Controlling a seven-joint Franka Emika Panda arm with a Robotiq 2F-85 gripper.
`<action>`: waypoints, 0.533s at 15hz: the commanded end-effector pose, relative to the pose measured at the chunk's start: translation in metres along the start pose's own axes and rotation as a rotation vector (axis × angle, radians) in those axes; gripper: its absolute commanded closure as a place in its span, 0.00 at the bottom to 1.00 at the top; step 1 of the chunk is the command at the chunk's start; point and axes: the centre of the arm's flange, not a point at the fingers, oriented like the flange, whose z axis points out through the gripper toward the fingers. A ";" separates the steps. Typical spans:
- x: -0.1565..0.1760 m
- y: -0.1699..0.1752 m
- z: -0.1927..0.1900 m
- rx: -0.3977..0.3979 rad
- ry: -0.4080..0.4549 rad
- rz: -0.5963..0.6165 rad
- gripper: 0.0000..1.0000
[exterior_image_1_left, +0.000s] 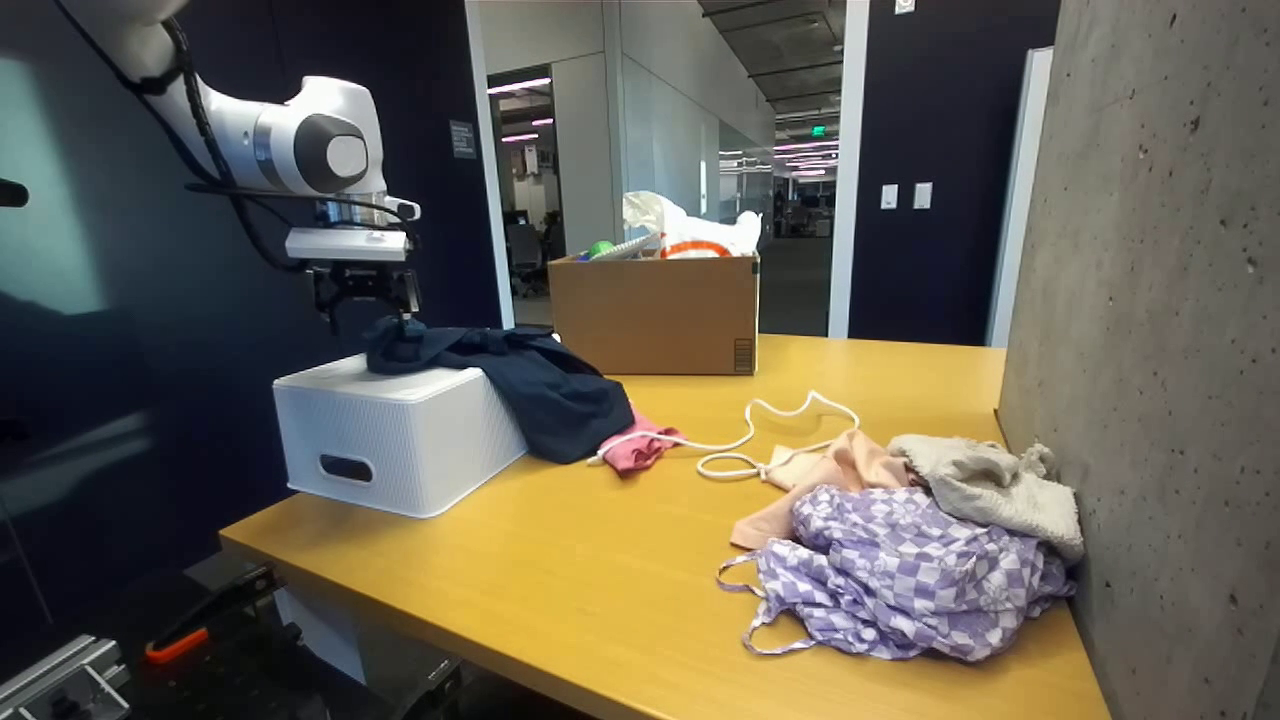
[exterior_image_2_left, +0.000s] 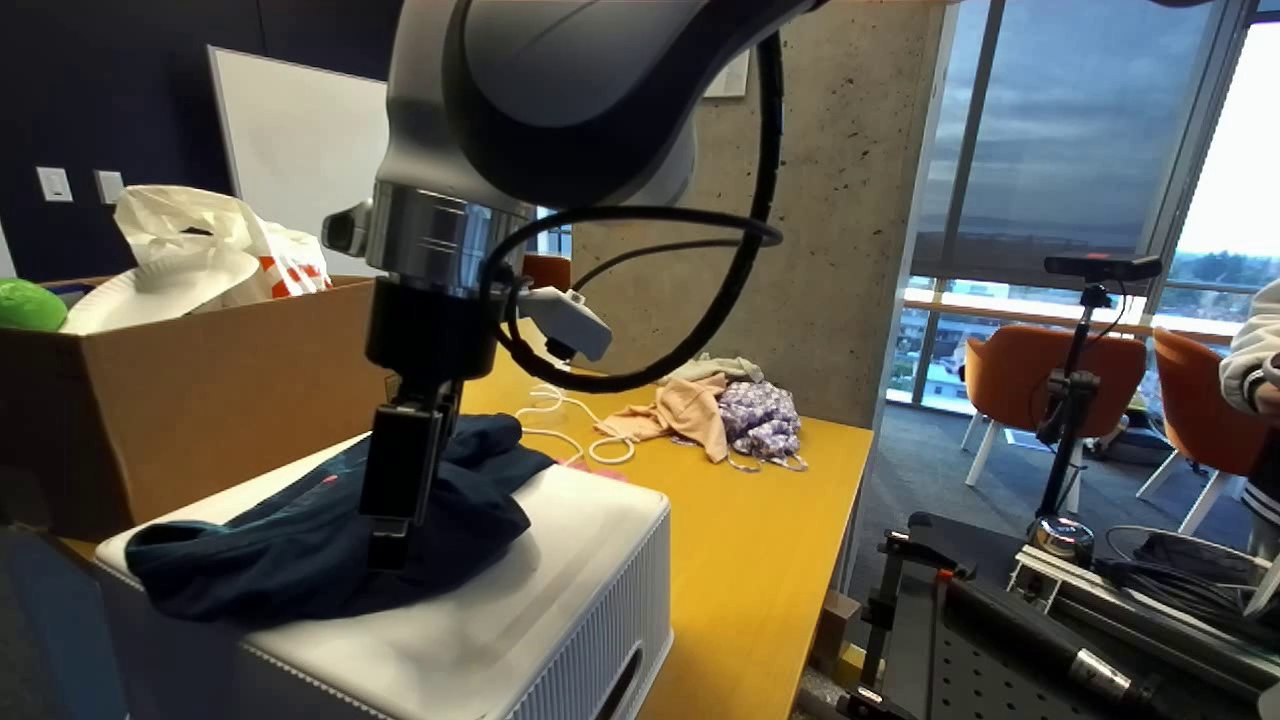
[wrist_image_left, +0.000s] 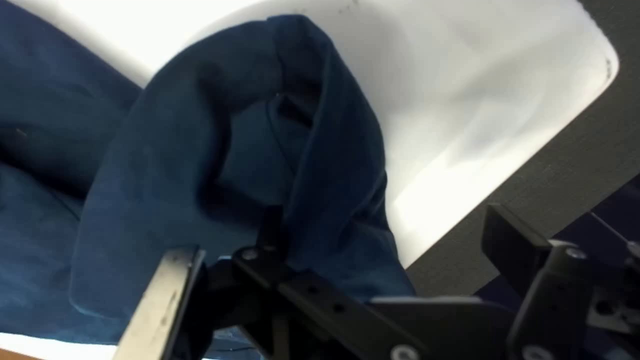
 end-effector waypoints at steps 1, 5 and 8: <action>0.012 -0.011 -0.010 0.017 0.042 -0.035 0.00; 0.013 -0.013 -0.006 0.029 0.041 -0.037 0.00; 0.009 -0.009 -0.004 0.031 0.038 -0.027 0.26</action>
